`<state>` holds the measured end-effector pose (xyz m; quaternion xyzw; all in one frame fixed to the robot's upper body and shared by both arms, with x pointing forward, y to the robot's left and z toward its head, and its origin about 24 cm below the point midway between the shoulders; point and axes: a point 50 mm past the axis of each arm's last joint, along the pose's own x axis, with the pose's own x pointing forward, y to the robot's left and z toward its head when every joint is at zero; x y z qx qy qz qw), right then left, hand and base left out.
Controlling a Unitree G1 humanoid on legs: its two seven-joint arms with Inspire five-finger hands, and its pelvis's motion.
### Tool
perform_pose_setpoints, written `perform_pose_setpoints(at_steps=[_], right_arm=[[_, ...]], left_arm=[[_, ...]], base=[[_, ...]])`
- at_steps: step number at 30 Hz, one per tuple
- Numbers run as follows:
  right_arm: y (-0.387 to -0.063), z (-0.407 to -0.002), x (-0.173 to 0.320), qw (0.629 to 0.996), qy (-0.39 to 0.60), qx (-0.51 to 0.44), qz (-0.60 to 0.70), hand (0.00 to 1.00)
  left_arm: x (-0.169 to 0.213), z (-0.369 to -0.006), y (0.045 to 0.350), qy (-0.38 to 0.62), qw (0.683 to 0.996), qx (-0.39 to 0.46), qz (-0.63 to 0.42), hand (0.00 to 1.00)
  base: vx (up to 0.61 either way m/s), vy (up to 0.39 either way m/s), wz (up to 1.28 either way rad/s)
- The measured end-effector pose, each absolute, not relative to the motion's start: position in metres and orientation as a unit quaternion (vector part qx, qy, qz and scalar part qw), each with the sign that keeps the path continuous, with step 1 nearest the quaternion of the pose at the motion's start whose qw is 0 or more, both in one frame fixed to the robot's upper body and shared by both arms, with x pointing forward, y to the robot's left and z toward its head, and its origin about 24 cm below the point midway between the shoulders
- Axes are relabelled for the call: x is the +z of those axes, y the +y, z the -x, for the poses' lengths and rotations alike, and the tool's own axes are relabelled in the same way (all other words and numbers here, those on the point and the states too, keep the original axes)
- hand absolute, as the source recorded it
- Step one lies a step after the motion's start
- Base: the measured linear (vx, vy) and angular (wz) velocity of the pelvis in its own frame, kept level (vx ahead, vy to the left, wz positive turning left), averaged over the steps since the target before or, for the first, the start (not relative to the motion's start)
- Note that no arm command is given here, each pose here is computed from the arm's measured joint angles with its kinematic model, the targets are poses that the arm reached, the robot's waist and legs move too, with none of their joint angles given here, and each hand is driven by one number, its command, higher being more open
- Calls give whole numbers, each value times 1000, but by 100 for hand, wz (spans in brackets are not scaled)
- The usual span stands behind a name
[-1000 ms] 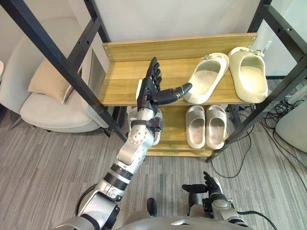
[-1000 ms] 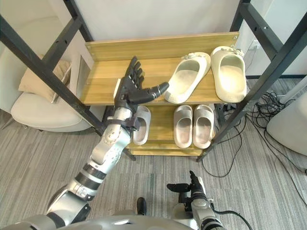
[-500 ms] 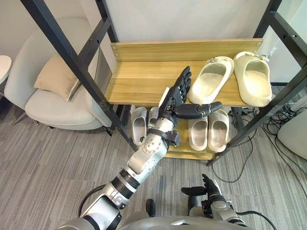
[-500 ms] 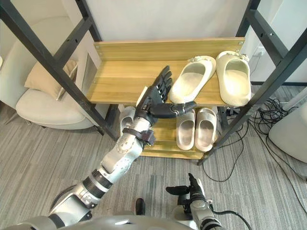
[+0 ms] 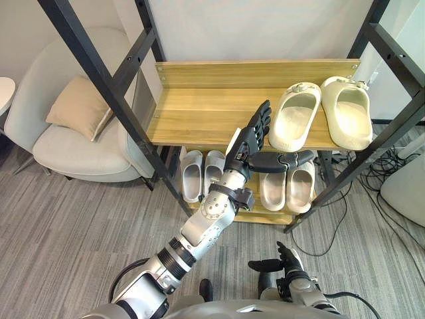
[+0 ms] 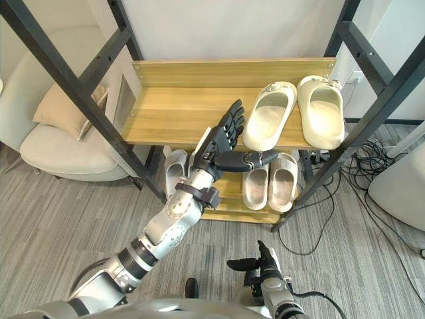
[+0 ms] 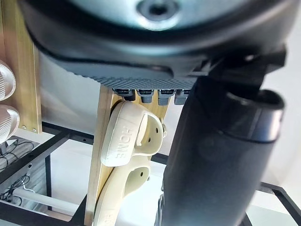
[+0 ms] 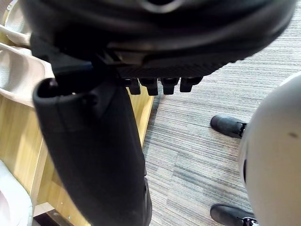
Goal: Organize the slippers on the shoe rack
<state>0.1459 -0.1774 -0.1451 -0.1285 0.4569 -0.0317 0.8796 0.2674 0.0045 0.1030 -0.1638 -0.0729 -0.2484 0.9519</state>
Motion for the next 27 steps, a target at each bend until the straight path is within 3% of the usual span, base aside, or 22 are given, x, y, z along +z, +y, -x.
perform_pose_setpoints(at_steps=[27], right_arm=[[-186, -141, -147, 873, 468, -74, 114, 100]], left_arm=[[107, -279, -25, -75, 953, -261, 135, 100]], base=[[0, 1, -3]])
